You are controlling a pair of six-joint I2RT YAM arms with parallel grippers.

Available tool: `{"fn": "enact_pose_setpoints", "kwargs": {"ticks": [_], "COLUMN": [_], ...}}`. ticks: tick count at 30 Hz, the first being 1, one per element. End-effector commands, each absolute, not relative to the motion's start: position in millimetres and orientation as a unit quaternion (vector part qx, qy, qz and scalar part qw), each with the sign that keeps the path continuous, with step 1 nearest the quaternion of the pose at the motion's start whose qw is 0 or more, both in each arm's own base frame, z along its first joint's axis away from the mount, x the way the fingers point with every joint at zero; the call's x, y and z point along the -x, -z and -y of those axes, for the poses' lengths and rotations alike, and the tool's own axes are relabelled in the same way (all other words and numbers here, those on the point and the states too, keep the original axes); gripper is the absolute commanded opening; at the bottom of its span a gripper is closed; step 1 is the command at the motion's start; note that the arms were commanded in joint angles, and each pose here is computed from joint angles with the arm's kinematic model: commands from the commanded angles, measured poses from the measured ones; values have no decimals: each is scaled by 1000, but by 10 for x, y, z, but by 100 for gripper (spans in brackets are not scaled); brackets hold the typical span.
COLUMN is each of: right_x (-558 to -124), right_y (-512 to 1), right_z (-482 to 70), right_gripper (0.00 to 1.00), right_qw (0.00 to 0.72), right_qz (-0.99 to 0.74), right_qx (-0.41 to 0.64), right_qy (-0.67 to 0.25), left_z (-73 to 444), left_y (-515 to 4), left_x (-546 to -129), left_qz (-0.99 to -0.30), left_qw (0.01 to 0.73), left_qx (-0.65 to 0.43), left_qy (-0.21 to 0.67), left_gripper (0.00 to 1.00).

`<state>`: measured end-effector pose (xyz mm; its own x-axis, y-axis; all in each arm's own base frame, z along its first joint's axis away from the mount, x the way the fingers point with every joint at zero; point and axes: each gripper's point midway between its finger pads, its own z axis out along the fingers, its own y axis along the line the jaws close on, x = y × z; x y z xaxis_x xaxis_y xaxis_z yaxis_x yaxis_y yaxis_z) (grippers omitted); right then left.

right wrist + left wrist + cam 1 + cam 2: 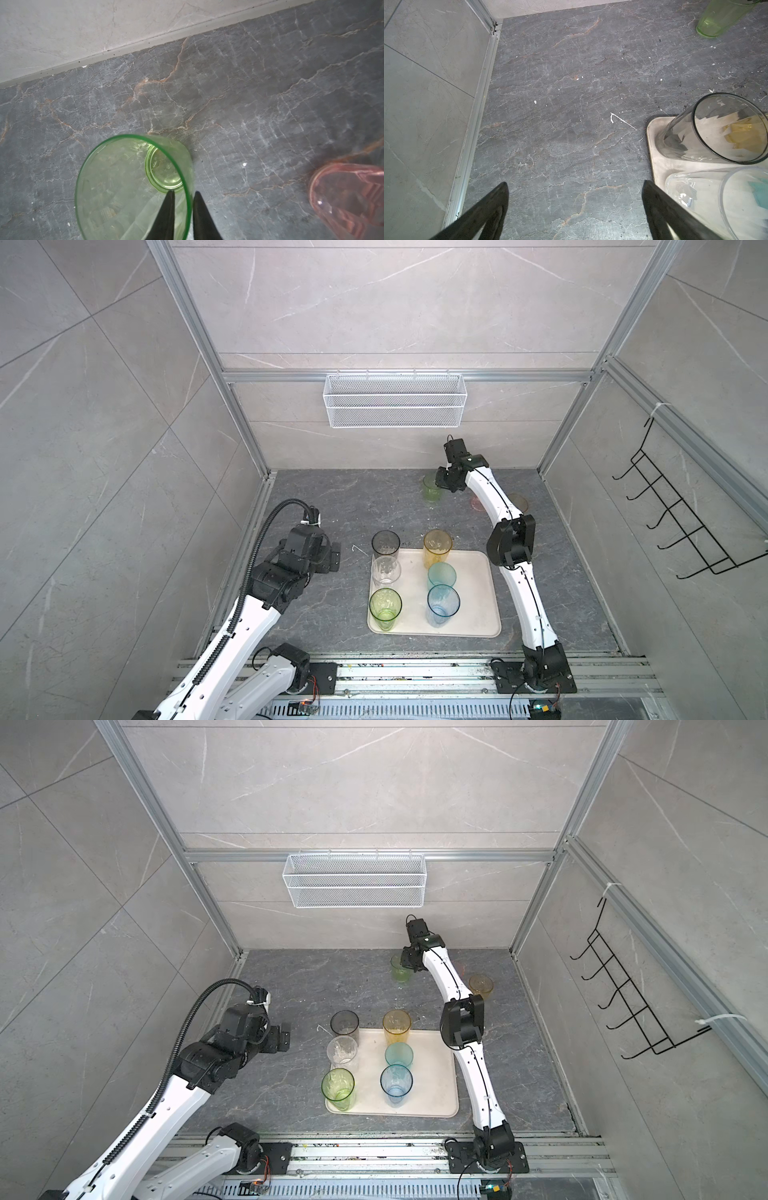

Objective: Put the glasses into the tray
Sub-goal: 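Lower the right gripper and close it on the green cup's rim, then lift the green cup off the table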

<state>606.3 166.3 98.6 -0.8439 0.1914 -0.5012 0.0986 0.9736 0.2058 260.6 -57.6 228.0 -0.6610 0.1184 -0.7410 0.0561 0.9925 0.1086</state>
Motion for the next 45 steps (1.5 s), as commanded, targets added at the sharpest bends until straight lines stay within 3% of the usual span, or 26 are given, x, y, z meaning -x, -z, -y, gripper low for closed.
{"fn": "enact_pose_setpoints", "kwargs": {"ticks": [1,8,15,31,45], "right_x": [-6054,-6051,-6056,-6009,-5562], "right_y": [-875,-829,-789,-1058,-1752], "right_z": [-1681,-1682,-1661,-1665,-1493], "right_gripper": [19,17,24,3,0], "right_qw": [256,252,248,256,253], "right_qz": [-959,-960,-961,-959,-964], "right_qx": [-77,-76,-79,-67,-41], "right_qy": [-91,-91,-91,-97,-69], "left_z": [576,579,577,589,595], "left_y": [-2312,-2311,-2323,-2323,-2326], "left_x": [-2623,-2622,-2619,-2628,-2623], "left_qz": [-907,-907,-906,-907,-906], "left_qw": [416,416,418,417,417], "left_qx": [-51,-51,-51,-53,-54], "left_qy": [-39,-38,-37,-36,-34], "left_gripper": [100,100,100,100,100]}}
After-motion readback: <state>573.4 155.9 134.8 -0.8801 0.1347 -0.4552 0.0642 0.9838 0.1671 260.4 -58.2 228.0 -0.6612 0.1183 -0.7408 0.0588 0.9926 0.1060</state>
